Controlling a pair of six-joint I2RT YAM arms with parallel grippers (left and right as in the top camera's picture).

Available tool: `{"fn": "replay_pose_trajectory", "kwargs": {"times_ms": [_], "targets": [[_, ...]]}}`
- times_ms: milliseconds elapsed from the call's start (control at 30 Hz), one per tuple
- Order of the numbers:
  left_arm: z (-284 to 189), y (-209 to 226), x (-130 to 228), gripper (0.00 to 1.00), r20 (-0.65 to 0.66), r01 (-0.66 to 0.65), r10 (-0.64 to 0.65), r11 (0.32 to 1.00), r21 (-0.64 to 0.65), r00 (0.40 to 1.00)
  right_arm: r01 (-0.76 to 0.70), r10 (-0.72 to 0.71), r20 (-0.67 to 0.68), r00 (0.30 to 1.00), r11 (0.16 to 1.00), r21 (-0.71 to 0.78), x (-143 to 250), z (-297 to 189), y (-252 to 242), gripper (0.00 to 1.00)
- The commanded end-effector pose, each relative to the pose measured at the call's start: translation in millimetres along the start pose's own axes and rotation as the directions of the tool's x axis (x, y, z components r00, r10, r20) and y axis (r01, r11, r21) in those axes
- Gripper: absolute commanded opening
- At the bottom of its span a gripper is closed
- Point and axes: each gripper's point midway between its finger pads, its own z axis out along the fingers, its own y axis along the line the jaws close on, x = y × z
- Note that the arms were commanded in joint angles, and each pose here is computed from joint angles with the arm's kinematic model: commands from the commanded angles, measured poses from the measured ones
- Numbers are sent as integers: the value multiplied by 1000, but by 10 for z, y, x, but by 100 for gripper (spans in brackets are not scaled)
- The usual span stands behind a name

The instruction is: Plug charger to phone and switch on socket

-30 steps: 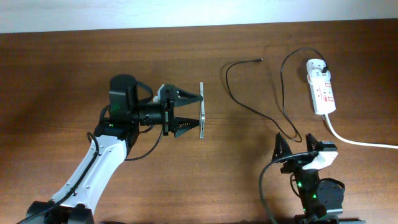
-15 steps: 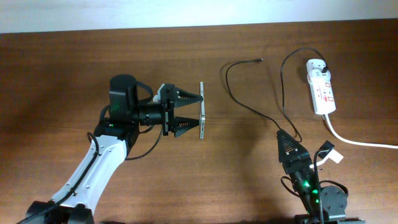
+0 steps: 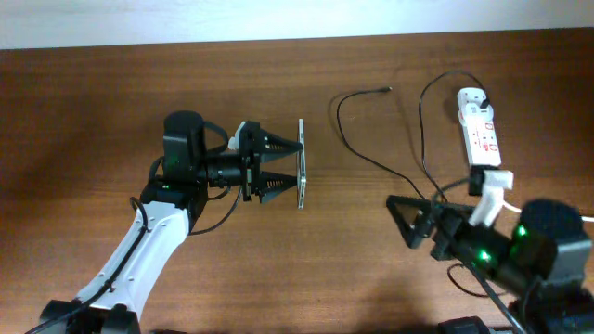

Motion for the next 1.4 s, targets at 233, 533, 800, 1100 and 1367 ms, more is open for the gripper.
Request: {"fn": "replay_pose_trajectory", "kwargs": {"times_ms": [233,533,800,1100,1367], "targets": [[-37,-85,-227,45,140,-63,63,998,1,988,401,-403,-41,914,889,220,411,1210,510,99],[-36,-62,-219,48,135,-79,79,997,-8,988,557,-561,-56,826,796,236,479,1892,539,72],[-26,-66,-121,47,78,-80,80,997,-1,994,551,-568,-32,823,782,291,389,1871,485,27],[-187,-112,-204,91,104,-333,332,943,-5,938,456,-483,53,874,853,254,242,1603,631,4],[-792,-441,752,99,172,-797,797,598,-88,579,141,-151,22,988,958,249,159,796,143,4]]}}
